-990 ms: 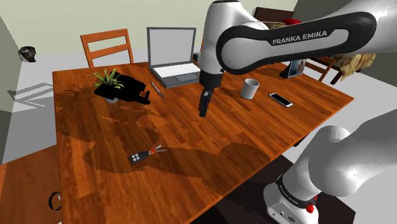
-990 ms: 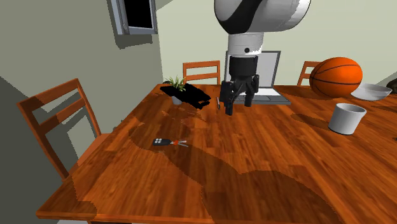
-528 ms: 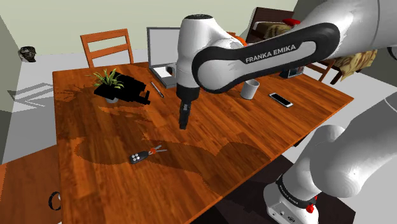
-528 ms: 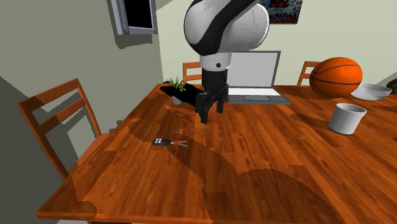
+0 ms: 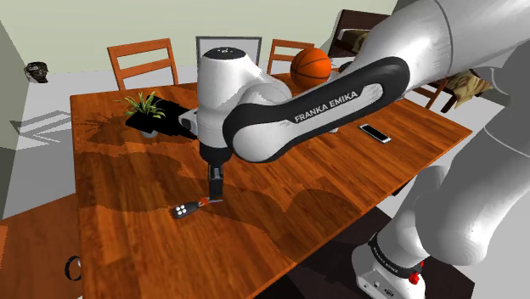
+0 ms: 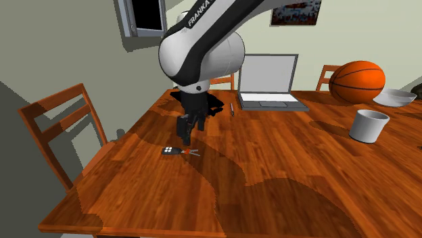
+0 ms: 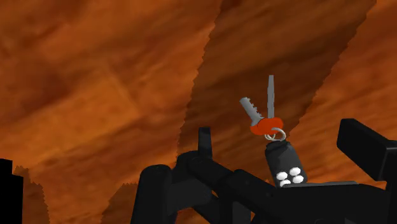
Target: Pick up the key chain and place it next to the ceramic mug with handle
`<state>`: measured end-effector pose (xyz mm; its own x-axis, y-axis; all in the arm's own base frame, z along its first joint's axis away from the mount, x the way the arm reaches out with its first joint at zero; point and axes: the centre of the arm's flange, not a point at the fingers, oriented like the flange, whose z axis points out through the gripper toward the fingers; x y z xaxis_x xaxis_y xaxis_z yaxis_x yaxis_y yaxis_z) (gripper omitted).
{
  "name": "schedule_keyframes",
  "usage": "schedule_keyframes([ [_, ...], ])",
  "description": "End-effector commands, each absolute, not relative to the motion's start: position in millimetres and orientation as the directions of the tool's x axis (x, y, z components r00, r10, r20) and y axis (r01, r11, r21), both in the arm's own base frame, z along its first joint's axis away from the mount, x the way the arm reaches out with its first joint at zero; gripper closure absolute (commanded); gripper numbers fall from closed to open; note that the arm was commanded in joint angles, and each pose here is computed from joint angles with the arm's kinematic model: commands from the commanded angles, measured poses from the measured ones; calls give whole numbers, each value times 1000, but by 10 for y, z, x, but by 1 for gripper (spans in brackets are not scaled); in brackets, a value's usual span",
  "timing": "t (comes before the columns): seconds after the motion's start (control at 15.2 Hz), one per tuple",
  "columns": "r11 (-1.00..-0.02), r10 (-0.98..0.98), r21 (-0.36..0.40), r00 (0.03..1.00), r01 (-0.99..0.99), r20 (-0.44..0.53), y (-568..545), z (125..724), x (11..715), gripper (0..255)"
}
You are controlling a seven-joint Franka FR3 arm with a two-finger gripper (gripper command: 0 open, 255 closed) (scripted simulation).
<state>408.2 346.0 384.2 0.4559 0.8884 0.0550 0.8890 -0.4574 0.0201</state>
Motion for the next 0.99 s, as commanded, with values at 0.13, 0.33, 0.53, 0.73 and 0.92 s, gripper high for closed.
schedule_keyframes([
  [0.13,-390,919,27,388,920,69,3726,3695,4073,0],
  [0.33,-390,919,27,388,920,69,3734,3537,4081,0],
  [0.53,-390,919,27,388,920,69,3744,3349,4091,0],
  [0.73,-390,919,27,388,920,69,3744,3349,4091,0],
  [0.92,-390,919,27,388,920,69,3744,3349,4091,0],
])
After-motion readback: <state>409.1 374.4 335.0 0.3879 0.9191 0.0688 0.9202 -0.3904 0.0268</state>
